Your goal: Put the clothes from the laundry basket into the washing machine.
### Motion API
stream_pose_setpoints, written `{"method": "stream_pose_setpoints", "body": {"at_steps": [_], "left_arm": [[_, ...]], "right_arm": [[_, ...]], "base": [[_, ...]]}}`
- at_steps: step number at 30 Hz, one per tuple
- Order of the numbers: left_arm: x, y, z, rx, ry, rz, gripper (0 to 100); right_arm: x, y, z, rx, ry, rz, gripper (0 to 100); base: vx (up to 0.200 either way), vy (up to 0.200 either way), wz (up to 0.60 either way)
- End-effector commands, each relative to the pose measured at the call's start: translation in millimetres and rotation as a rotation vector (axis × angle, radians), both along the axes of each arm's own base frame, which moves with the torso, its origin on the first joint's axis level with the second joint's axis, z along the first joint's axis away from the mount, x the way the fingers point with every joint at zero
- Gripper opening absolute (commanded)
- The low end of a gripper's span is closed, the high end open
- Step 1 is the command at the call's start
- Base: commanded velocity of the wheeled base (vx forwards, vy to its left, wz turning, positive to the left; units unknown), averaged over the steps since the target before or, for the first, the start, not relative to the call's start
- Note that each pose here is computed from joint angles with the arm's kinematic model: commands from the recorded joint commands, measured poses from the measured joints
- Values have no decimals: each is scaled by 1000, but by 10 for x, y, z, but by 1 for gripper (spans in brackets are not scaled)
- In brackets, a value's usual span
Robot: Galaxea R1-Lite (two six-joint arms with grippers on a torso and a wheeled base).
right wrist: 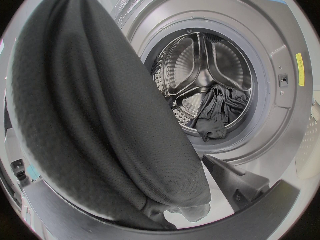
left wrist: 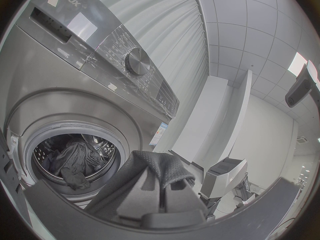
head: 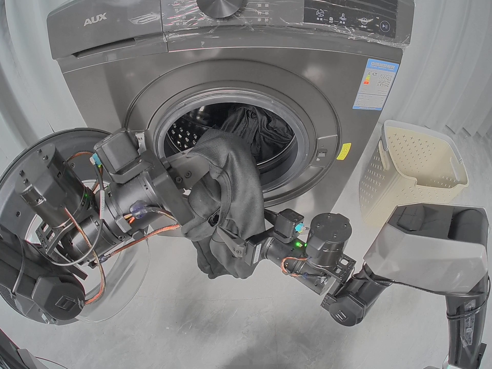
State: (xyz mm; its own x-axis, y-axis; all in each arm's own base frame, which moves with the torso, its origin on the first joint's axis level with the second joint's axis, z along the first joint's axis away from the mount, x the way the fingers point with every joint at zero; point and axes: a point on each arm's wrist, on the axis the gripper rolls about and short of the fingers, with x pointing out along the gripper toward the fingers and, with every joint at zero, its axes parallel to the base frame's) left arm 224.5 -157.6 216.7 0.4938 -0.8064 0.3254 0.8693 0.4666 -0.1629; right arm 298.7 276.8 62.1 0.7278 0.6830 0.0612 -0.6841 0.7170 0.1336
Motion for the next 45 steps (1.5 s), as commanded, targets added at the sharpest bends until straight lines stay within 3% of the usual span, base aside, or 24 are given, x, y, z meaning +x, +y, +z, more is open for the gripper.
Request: {"method": "stream_pose_setpoints", "body": {"at_steps": [1,5,7,8,18,20,24,25,28,29,30,34,35,41,45], "left_arm": [[1,1,19,-5,-5,1,0],[14,-5,45,-15,-11,11,0],[19,-6,60,-23,-11,18,0],[20,-6,60,-24,-9,19,0],[122,36,-6,-17,15,70,0],[271,192,-57,-11,32,157,0],[327,291,-111,8,58,197,0],[368,287,-241,40,104,204,0],[412,292,-448,100,153,219,0],[412,292,-448,100,153,219,0],[476,298,-619,149,184,236,0],[565,296,-949,230,242,251,0],[565,296,-949,230,242,251,0],[648,275,-1384,329,298,253,0],[724,239,-1513,325,260,259,0]], "right_arm": [[189,100,-193,-1,3,-23,100],[212,156,-236,6,-1,-20,100],[266,213,-177,39,-29,-21,100],[284,218,-145,50,-37,-30,0],[273,79,-77,55,-31,-60,0],[185,-157,131,55,-28,-89,0],[104,-348,322,61,-35,-113,0],[81,-457,449,72,-51,-133,0],[52,-558,630,97,-79,-149,0],[52,-558,630,97,-79,-149,0],[30,-589,714,111,-94,-154,0],[-10,-574,803,136,-108,-160,0],[-10,-574,803,136,-108,-160,0],[-63,-489,821,154,-102,-141,0],[-91,-442,835,163,-102,-137,0]], "base": [[0,0,0],[0,0,0],[0,0,0],[0,0,0],[0,0,0],[0,0,0],[0,0,0],[0,0,0],[0,0,0],[0,0,0],[0,0,0],[0,0,0],[0,0,0],[0,0,0],[0,0,0]]}}
